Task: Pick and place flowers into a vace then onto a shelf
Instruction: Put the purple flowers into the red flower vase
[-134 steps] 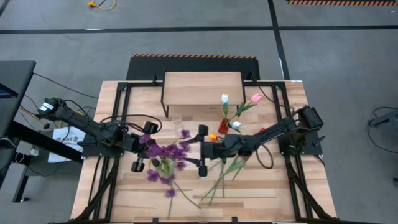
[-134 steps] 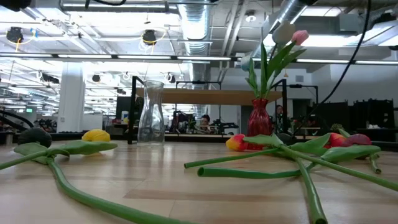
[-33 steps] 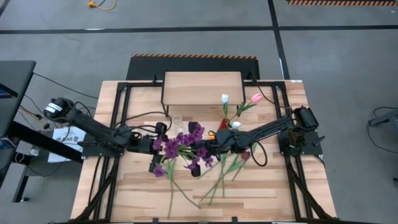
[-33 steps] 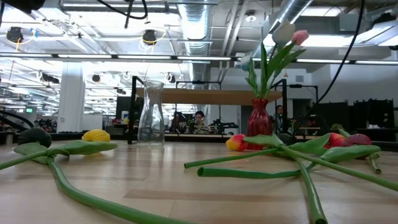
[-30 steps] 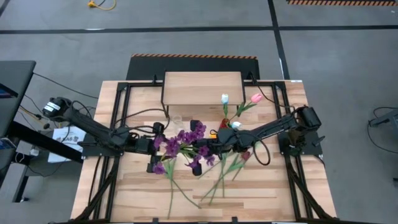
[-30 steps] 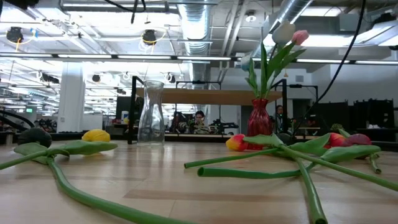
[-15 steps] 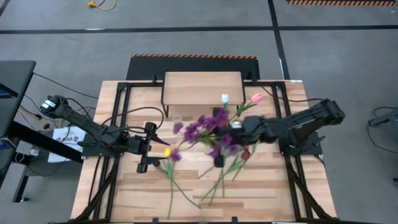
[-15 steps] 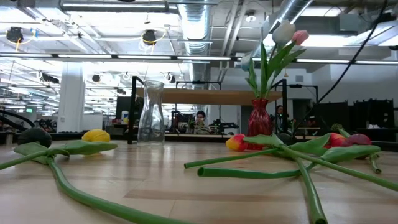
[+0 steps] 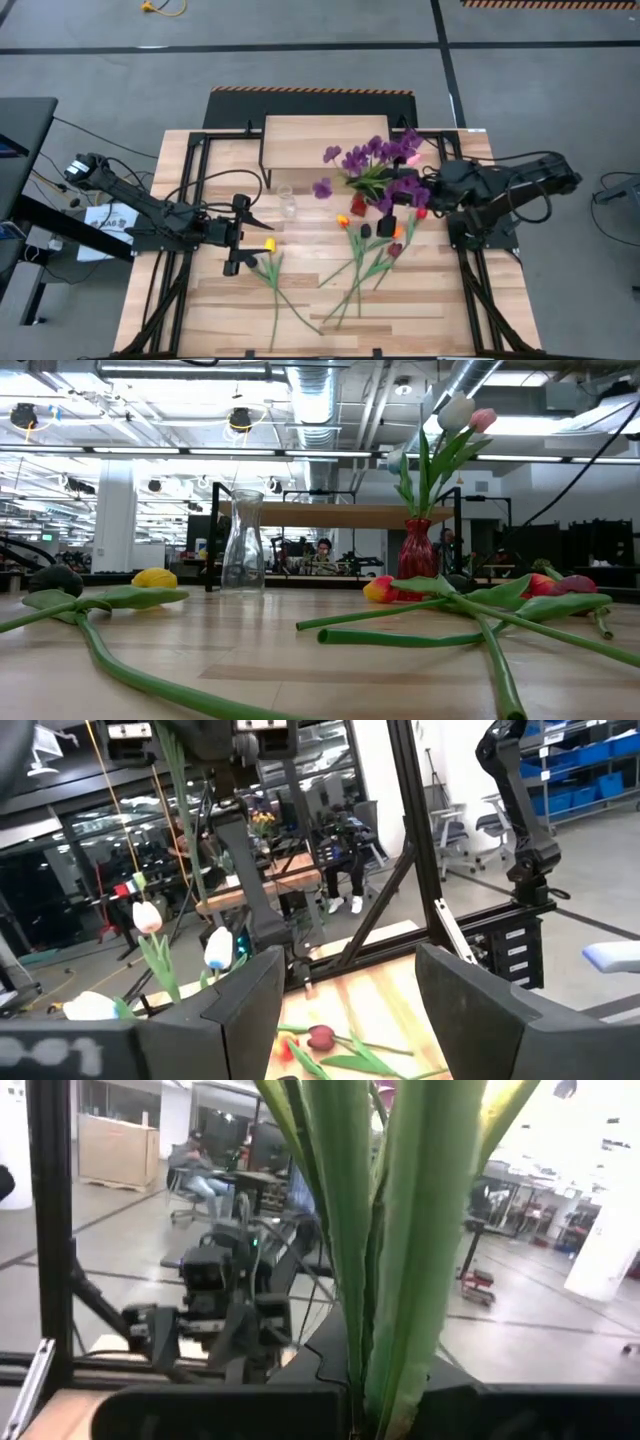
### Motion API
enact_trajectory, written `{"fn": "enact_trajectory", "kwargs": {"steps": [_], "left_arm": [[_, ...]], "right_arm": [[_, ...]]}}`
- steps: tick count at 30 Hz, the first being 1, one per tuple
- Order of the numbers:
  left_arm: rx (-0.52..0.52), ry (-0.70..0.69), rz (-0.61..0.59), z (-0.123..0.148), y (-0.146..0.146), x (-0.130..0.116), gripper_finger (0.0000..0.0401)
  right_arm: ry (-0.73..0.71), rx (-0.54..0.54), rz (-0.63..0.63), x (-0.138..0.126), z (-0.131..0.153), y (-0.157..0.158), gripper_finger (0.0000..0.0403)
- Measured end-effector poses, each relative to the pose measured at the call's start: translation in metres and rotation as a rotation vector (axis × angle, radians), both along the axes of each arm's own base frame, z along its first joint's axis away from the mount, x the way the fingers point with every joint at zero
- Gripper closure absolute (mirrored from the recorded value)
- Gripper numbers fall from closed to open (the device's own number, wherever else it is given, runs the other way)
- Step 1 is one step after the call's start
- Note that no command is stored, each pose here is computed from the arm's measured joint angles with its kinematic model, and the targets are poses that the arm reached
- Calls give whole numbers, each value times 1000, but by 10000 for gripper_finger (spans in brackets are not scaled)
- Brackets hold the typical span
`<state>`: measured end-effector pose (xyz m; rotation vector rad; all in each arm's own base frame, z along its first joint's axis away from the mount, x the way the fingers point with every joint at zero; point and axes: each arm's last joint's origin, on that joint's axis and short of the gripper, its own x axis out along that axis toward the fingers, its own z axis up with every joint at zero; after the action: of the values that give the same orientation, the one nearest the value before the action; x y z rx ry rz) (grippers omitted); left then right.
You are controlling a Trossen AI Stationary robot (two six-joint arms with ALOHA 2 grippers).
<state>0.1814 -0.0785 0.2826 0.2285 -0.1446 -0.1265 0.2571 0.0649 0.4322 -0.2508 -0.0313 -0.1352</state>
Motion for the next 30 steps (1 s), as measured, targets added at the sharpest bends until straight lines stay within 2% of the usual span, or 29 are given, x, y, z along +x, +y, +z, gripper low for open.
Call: {"fn": "enact_trajectory", "kwargs": {"steps": [6,12,15,19,23,27,30], "left_arm": [[-4,1,-1,0,0,0,181],[-10,1,-2,0,0,0,181],[-10,-2,-2,0,0,0,181],[-9,-3,0,0,0,0,181],[-9,-3,4,0,0,0,181],[-9,-3,4,0,0,0,181],[-8,-2,4,0,0,0,181]], "right_arm": [[34,-5,-40,-15,-22,-12,403],[-110,13,60,-45,-36,-39,403],[-175,10,68,-55,-52,-53,403],[-240,19,103,-57,-78,-69,403],[-251,31,46,-57,-105,-84,403],[-298,26,20,-62,-123,-94,403],[-309,40,45,-65,-133,-99,403]]}}
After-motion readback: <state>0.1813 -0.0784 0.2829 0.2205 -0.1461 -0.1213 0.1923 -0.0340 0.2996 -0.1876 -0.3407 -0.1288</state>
